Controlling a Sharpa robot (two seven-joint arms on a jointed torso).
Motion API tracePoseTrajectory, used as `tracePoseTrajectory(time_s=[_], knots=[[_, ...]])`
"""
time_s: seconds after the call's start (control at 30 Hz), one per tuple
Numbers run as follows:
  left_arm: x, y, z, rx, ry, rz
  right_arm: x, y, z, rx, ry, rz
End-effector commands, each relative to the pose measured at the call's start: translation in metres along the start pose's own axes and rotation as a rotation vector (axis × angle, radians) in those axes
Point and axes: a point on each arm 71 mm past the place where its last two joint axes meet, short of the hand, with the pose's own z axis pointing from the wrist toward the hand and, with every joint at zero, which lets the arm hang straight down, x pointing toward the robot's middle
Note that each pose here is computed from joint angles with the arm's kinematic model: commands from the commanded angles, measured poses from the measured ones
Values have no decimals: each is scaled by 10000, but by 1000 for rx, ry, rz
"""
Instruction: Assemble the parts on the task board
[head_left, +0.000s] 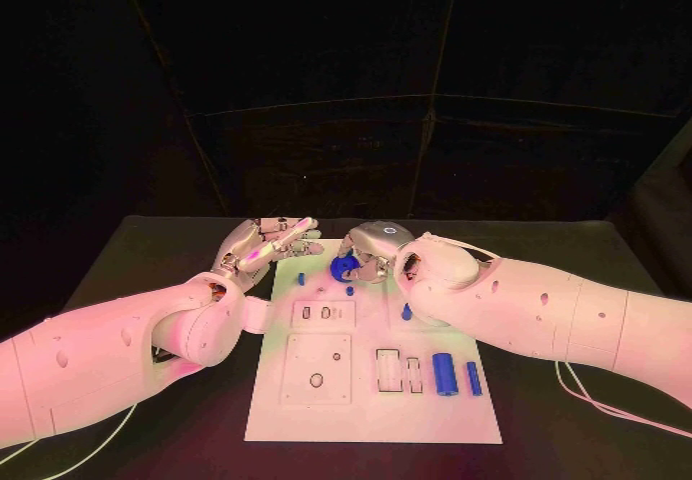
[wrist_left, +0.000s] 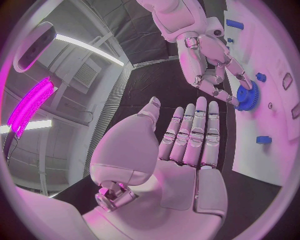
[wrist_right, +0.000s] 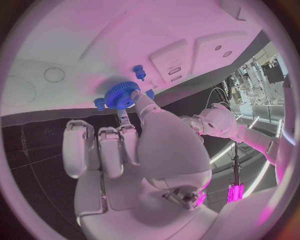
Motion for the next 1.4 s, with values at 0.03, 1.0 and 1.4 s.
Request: tracePoseTrajectory(time_s=[0.03, 1.0, 1.4], knots=[[5, -14, 5, 7, 7, -3, 21, 4, 19, 9, 9, -13], [5, -7, 14, 4, 11, -5, 7, 7, 93, 47, -57, -29], [0, -4, 14, 1, 11, -6, 68, -30, 104, 76, 26, -16]])
